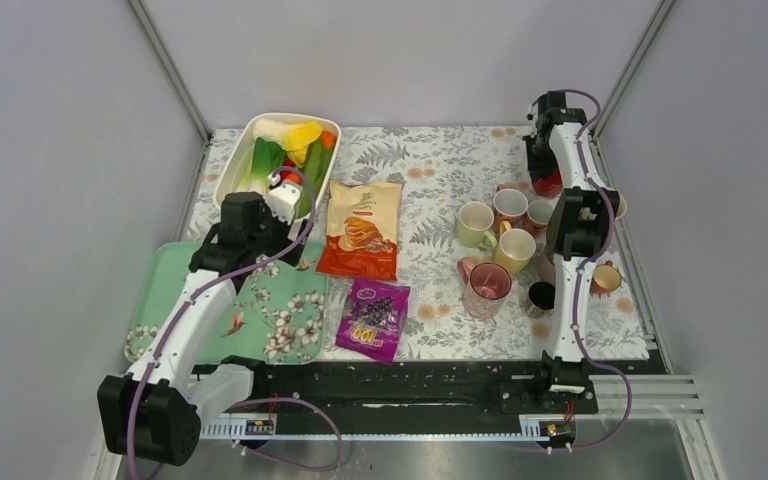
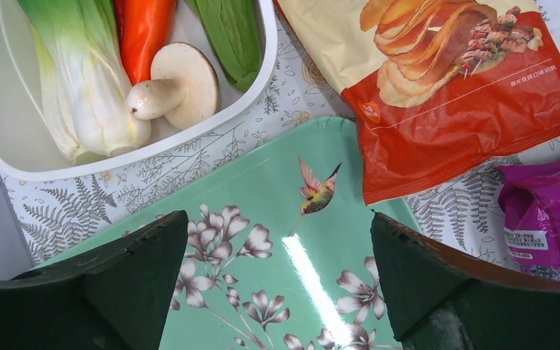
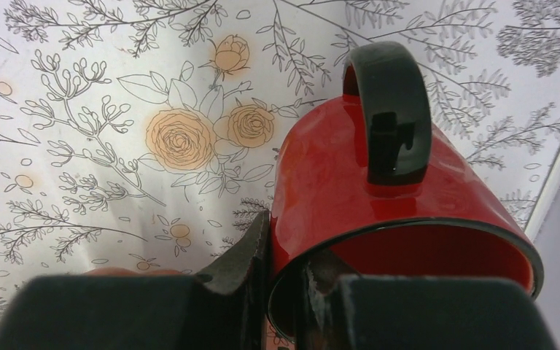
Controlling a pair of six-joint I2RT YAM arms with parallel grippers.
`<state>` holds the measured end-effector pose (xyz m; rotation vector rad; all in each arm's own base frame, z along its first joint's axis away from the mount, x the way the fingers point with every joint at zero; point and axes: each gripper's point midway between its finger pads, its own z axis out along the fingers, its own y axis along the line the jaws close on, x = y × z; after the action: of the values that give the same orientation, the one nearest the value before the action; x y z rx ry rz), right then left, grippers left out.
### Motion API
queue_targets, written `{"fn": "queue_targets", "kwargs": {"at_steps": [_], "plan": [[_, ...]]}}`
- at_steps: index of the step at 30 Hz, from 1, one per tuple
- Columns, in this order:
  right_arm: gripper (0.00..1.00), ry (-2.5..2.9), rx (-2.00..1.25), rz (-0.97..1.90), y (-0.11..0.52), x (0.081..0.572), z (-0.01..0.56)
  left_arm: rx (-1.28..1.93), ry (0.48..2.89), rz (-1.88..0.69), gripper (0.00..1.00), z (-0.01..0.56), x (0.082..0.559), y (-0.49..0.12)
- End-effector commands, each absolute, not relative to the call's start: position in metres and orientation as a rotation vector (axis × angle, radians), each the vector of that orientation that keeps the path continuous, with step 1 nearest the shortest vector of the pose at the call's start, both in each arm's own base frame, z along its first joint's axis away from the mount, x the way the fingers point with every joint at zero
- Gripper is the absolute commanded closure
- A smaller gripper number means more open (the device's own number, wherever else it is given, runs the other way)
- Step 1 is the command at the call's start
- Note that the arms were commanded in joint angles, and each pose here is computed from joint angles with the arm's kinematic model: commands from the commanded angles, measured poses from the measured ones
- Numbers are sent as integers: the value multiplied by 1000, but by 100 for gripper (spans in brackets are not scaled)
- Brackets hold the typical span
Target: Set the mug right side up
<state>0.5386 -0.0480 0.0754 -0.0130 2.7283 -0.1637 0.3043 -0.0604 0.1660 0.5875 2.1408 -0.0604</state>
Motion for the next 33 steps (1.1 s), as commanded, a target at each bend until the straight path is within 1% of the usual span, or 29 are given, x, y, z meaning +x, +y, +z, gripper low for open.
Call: {"fn": "queue_targets", "kwargs": {"at_steps": [1, 7, 12, 16, 19, 21, 22, 23, 24, 26, 28, 30, 33], "plan": [[97, 2696, -26, -165, -48, 544, 85, 598, 2099, -74, 1, 171, 314, -64], [85, 2692, -33, -162, -48, 543, 88, 606, 2102, -85, 1, 171, 313, -66], [63, 2665, -36, -167, -49, 544, 103, 618, 2103, -104, 1, 169, 312, -69], [56, 2634, -31, -175, -49, 542, 121, 620, 2103, -104, 1, 170, 312, -69], [50, 2581, -15, -169, -48, 540, 151, 608, 2090, -96, 1, 174, 315, -68], [35, 2527, 3, -155, -45, 537, 179, 591, 2072, -78, 1, 177, 319, -66], [24, 2496, 5, -148, -42, 534, 195, 573, 2060, -64, 1, 180, 322, -64], [8, 2457, 5, -140, -39, 532, 212, 547, 2044, -43, 1, 185, 327, -61], [2, 2421, 4, -137, -36, 528, 229, 515, 2030, -21, 1, 188, 331, -57], [1, 2336, 1, -130, -28, 518, 263, 436, 1987, 0, 1, 194, 339, -51], [1, 2245, -9, -131, -21, 494, 297, 339, 1908, 23, 1, 205, 350, -43], [0, 2141, -38, -109, -5, 473, 320, 233, 1830, 45, 1, 213, 356, -34], [0, 1933, -67, -9, 12, 434, 337, 133, 1732, 16, 1, 217, 356, -29]]}}
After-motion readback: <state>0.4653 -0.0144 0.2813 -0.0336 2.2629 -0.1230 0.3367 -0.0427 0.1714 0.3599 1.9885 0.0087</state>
